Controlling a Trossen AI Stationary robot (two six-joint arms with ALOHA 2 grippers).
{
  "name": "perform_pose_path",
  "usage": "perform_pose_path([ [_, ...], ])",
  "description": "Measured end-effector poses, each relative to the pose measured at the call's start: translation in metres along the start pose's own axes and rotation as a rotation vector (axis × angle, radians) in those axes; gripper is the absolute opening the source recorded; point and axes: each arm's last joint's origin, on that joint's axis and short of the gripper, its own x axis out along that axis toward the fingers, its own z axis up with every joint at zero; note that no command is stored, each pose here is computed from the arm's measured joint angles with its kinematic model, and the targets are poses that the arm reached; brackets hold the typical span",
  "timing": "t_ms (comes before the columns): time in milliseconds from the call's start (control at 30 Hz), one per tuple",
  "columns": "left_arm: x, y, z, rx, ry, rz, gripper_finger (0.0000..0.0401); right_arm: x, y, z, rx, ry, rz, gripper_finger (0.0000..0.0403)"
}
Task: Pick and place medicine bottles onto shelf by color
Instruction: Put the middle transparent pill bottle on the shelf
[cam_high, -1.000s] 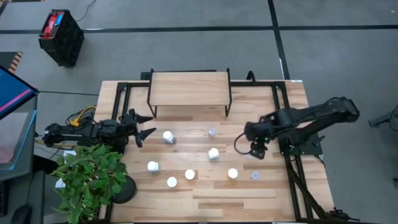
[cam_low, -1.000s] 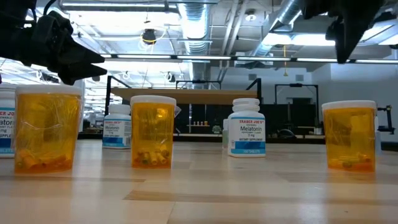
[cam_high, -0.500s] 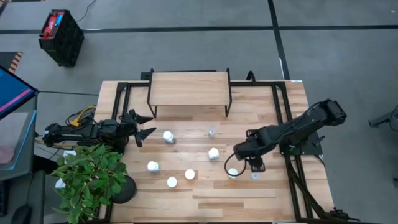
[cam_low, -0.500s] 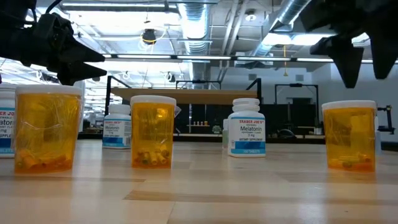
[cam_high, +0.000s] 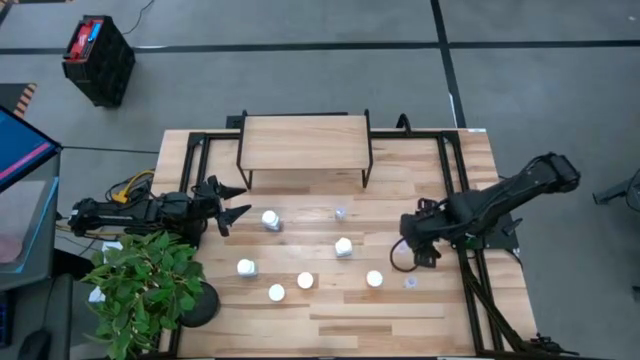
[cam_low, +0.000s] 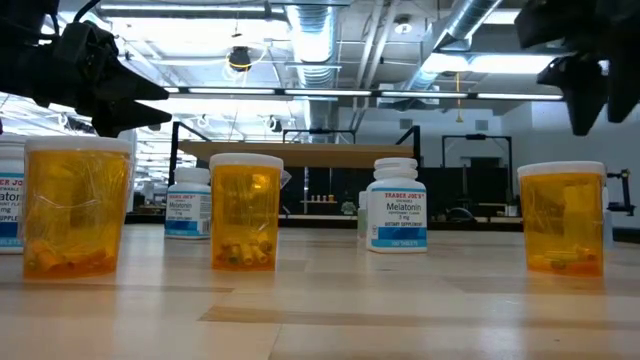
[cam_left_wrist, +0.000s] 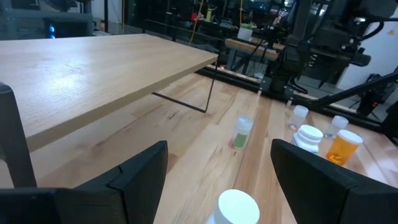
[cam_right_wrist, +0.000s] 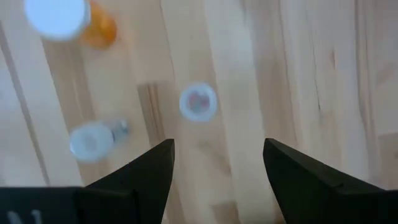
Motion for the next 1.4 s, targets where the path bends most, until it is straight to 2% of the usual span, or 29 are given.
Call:
perform_pose_path([
  [100, 0.000, 0.000, 0.000, 0.000, 0.000, 0.001, 0.0273, 0.007, 0.004, 0.005, -0.009, -0.016, 0.008, 0.0270],
  [233, 0.000, 0.000, 0.000, 0.026, 0.000, 0.002, 0.0273, 0.026, 0.010, 0.011, -0.061, 0.056, -0.034, 0.0270],
  [467, 0.000, 0.000, 0.000, 0.034, 0.002, 0.002, 0.0273, 0.051, 0.018, 0.019, -0.070, 0.124, -0.071, 0.0270],
  [1067, 0.000, 0.000, 0.000, 0.034, 0.003, 0.002, 0.0273, 0.085, 0.026, 0.026, -0.072, 0.214, -0.097, 0.0268],
  [1200, 0.000, 0.000, 0.000, 0.035, 0.003, 0.002, 0.0273, 0.087, 0.026, 0.026, -0.073, 0.223, -0.102, 0.0242],
  [1400, 0.000, 0.000, 0.000, 0.035, 0.003, 0.002, 0.0273, 0.084, 0.026, 0.027, -0.069, 0.209, -0.095, 0.0156],
])
